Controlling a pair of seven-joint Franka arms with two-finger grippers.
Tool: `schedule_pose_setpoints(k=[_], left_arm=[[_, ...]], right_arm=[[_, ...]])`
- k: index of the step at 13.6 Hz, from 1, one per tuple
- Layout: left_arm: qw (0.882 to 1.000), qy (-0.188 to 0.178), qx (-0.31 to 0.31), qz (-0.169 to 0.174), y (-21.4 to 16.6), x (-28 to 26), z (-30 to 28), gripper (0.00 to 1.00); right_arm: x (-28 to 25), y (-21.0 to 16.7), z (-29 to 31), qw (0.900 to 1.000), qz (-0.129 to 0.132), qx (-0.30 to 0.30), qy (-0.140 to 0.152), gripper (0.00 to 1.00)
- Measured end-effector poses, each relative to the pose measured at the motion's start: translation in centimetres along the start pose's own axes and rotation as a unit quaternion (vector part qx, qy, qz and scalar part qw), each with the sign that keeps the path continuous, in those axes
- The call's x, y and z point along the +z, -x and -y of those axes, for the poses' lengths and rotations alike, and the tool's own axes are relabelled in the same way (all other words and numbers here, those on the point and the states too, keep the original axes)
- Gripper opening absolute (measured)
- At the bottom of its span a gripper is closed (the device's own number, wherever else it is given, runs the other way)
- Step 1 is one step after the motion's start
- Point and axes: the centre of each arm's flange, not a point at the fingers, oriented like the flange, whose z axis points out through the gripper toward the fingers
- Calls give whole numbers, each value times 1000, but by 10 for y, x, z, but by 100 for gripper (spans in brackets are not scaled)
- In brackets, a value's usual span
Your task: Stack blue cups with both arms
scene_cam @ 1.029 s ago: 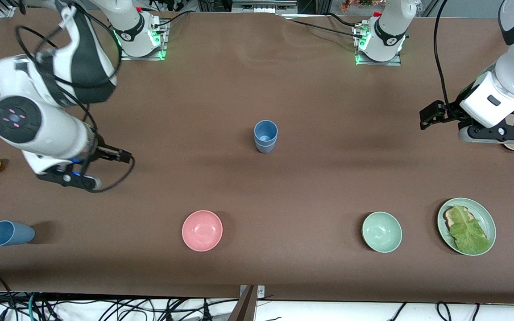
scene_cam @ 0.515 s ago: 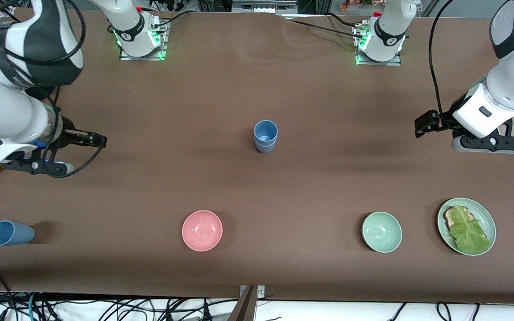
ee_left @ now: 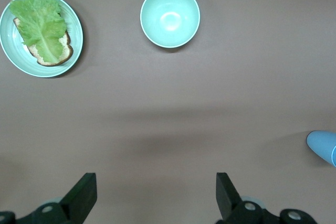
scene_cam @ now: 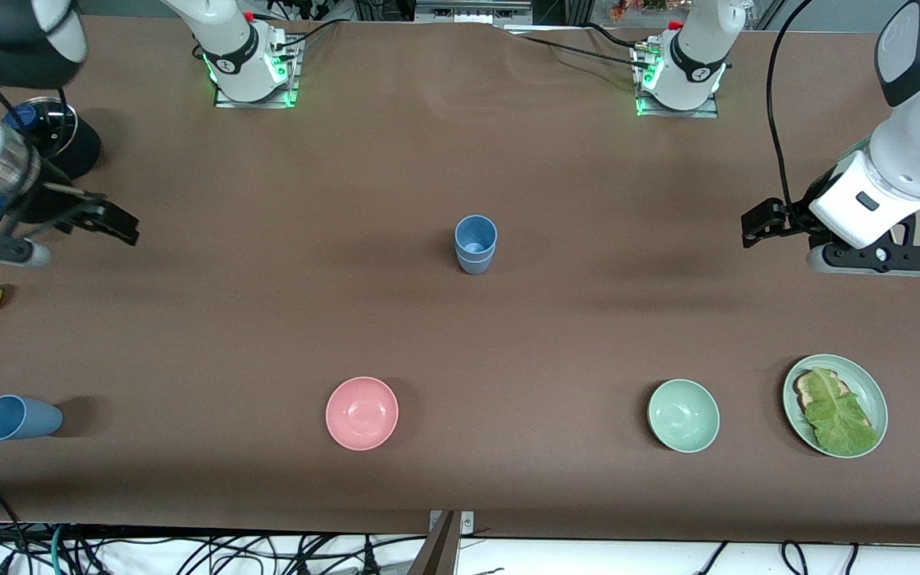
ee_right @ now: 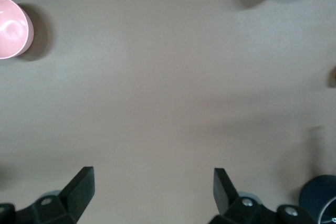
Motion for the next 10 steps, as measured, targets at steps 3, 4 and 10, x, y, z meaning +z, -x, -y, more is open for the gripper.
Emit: schedule_pose_setpoints(k=[3, 4, 10], left_arm=[[1000, 0, 0, 0, 0, 0, 0, 100], [1000, 0, 0, 0, 0, 0, 0, 100], [1000, 0, 0, -1, 0, 0, 0, 100]], right_arm=[[-10, 7, -22, 1000, 0, -3, -11, 100], [-9, 7, -23, 1000, 1, -1, -13, 100], [0, 8, -16, 1000, 17, -4, -19, 100]])
